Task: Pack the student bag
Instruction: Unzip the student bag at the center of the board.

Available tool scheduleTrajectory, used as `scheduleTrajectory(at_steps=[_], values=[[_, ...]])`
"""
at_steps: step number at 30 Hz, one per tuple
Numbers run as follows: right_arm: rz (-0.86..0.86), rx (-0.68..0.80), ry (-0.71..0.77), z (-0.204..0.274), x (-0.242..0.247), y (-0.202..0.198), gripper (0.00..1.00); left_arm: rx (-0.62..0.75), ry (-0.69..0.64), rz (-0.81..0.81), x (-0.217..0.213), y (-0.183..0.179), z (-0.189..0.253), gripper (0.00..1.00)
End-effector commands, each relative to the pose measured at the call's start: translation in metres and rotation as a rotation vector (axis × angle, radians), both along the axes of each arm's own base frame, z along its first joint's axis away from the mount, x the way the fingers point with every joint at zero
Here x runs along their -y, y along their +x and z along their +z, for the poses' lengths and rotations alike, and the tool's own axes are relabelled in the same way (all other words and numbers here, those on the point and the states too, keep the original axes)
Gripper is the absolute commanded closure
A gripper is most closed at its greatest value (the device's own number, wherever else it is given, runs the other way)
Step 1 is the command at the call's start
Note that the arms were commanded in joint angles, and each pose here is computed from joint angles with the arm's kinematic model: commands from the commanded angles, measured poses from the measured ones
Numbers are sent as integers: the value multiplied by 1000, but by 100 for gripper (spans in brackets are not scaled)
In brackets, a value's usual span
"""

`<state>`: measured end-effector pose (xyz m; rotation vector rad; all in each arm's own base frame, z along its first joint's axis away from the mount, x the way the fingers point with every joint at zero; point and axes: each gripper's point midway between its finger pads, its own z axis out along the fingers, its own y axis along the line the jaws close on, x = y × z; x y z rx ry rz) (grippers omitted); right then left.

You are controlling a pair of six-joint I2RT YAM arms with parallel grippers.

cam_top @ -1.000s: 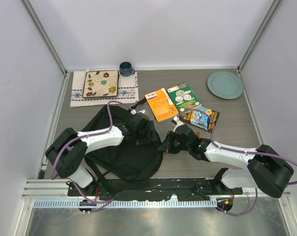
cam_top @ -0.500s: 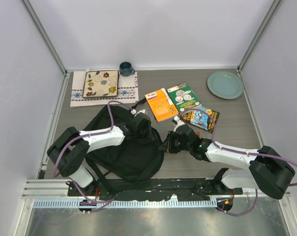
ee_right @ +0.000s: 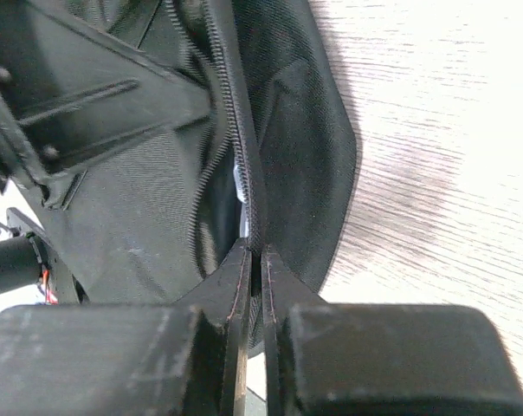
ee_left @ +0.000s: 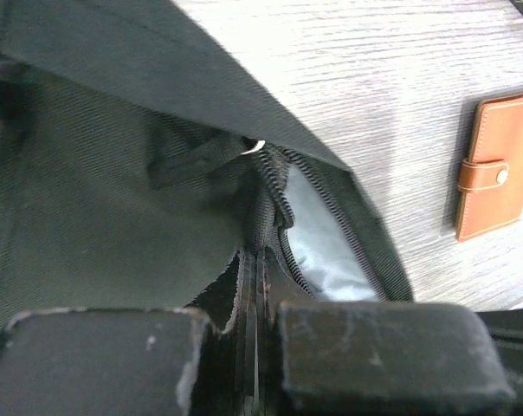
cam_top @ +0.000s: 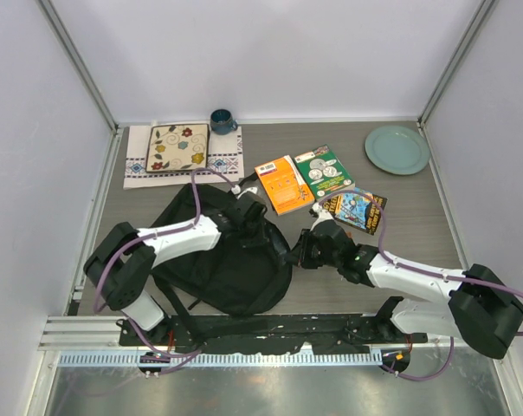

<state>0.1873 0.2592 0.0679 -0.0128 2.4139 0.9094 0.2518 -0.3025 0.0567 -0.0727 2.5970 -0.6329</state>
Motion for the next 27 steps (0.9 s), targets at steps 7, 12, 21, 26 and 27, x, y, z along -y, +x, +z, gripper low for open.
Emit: scheduleTrajectory(at_steps=[7, 12, 21, 26, 27], values=[[-98, 74, -100, 11, 8, 44, 99, 192, 37, 37, -69, 44, 76, 100], [-99, 13, -149, -9, 6, 48, 99, 210, 32, 47, -96, 44, 104, 100], [-12, 40, -90, -1, -17, 54, 91, 152, -33, -24, -88, 46, 106, 100], [61, 145, -112, 22, -17, 57, 85, 87, -121, -75, -83, 55, 115, 100], [69, 151, -115, 28, -16, 57, 79, 99, -119, -73, -83, 60, 121, 100]])
